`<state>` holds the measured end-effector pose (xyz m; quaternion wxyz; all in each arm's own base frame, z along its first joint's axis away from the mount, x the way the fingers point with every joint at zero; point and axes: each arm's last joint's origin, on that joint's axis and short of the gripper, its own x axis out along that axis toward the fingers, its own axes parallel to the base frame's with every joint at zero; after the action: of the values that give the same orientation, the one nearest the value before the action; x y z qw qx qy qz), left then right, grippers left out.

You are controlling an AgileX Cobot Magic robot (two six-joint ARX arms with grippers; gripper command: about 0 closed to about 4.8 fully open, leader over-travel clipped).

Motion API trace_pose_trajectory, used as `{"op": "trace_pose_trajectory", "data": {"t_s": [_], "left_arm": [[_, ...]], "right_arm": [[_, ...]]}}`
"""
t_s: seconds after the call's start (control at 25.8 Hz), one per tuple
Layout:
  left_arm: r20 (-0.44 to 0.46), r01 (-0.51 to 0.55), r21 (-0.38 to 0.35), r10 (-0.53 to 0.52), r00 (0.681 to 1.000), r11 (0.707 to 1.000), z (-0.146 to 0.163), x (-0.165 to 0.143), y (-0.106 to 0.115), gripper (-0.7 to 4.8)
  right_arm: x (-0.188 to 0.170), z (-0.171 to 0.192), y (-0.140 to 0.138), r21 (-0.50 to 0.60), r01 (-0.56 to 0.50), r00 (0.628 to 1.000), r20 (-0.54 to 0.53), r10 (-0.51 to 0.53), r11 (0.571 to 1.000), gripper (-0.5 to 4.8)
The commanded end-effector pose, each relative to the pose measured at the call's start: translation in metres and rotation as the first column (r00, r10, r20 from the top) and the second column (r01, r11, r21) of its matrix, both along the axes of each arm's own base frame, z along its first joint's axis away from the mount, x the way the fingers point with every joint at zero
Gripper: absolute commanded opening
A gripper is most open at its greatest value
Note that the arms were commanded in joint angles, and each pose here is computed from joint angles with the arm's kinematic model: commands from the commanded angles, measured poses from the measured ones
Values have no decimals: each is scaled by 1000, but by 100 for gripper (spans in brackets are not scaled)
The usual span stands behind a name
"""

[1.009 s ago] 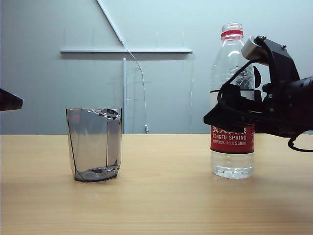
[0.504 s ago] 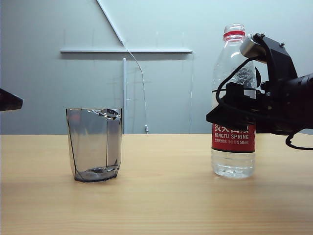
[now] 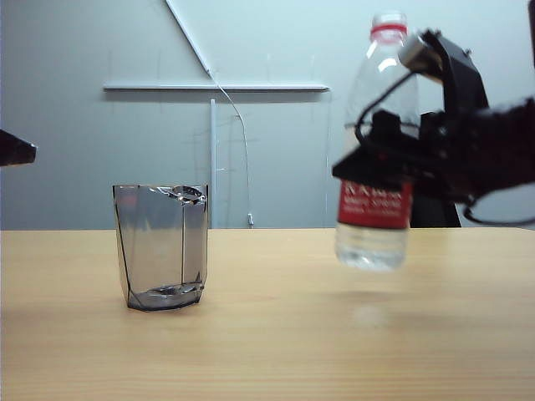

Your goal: Pick up the mineral water bottle on the table and pour water into the mug until it's half full.

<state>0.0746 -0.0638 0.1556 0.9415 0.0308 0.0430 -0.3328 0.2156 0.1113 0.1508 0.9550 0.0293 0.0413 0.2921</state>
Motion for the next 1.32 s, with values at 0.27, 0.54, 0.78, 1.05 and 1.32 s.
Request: {"op": "trace_pose_trajectory", "data": {"t_s": [0.27,0.54,0.78,1.05,1.32], "left_arm": [[20,-88,-21,88,996,996,3,5,7,-2],[22,-144,-23,145,989,989,3,8,12,-2],[22,-146,-23,147,989,989,3,8,12,-2],[22,-147,-23,147,989,989,3,8,12,-2],[22,-147,-23,147,989,989,3,8,12,-2]], "right_arm": [[19,37,28,-233,-124,990,31,135,964,330],[31,66,69,-577,-155,973,54,226,802,328],[42,78,87,-748,-55,968,122,219,661,327],[45,84,90,-860,65,950,209,234,506,327],[47,84,88,-908,140,945,241,219,395,327]]}}
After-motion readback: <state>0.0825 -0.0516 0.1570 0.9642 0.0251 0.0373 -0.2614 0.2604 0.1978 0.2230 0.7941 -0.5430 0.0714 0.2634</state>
